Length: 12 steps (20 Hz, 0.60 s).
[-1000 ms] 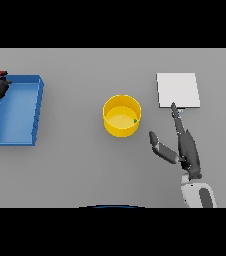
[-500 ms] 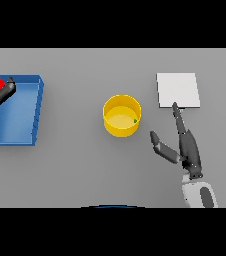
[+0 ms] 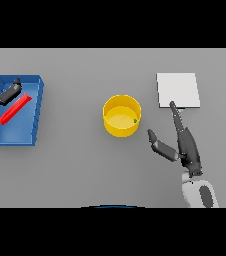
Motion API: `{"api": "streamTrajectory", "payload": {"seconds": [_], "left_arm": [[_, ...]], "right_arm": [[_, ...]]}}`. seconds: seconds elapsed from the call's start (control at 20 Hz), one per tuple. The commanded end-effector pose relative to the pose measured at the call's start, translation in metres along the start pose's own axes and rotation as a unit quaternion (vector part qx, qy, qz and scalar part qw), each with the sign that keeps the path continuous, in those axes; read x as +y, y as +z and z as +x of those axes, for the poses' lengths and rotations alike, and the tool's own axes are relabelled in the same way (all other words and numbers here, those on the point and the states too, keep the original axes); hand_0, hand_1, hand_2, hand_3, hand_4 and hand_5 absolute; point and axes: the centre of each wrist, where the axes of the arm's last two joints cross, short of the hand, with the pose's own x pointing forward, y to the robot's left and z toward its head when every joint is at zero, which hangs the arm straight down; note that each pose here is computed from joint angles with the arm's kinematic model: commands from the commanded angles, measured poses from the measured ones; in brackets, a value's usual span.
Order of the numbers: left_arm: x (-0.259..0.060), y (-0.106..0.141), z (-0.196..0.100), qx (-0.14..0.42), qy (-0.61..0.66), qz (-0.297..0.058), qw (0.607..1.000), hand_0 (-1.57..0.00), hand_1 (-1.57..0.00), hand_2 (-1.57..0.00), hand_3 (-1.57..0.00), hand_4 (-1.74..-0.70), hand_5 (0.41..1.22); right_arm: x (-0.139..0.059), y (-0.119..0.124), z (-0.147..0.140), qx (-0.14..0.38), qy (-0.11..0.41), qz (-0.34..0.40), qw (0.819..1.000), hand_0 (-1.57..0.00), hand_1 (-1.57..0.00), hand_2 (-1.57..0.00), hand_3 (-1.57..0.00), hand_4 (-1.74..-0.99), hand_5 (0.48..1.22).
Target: Pick up the red beaker and tilt it to pour out 1 green nut into yellow bowl. Pick up the yellow bowl and place it on the metallic measuring scale.
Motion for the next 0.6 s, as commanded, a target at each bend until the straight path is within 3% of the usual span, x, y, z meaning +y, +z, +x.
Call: {"api": "streamTrajectory", "payload": {"seconds": [0.0, 0.05, 0.25, 0.4, 0.55], "left_arm": [[-0.001, 0.001, 0.001, -0.008, 0.000, 0.004, 1.000, -0.08, -0.07, -0.07, -0.07, -0.77, 0.655], [0.001, 0.001, 0.002, -0.011, -0.001, 0.008, 1.000, -0.07, -0.05, -0.06, -0.05, -0.76, 0.657], [-0.004, 0.004, 0.010, -0.027, 0.007, 0.002, 1.000, -0.03, -0.02, -0.02, -0.02, -0.74, 0.664], [-0.003, 0.002, 0.007, -0.023, 0.001, 0.001, 1.000, -0.01, -0.01, -0.01, -0.01, -0.73, 0.677], [-0.004, 0.002, 0.008, -0.023, 0.000, 0.001, 1.000, -0.01, 0.00, -0.01, 0.00, -0.74, 0.689]], "right_arm": [[-0.003, -0.002, 0.001, -0.013, 0.010, 0.026, 1.000, 0.00, 0.00, 0.00, 0.00, -1.014, 0.666], [-0.009, -0.009, 0.003, -0.018, 0.025, 0.051, 0.998, 0.00, 0.00, 0.00, 0.00, -1.005, 0.669], [-0.021, -0.043, 0.020, -0.036, 0.170, 0.162, 0.971, 0.00, 0.00, 0.00, 0.00, -1.094, 0.677], [-0.021, -0.060, 0.029, -0.073, 0.265, 0.232, 0.933, 0.00, 0.00, 0.00, 0.00, -1.174, 0.674], [-0.016, -0.077, 0.037, -0.101, 0.324, 0.291, 0.894, 0.00, 0.00, 0.00, 0.00, -1.207, 0.674]]}}
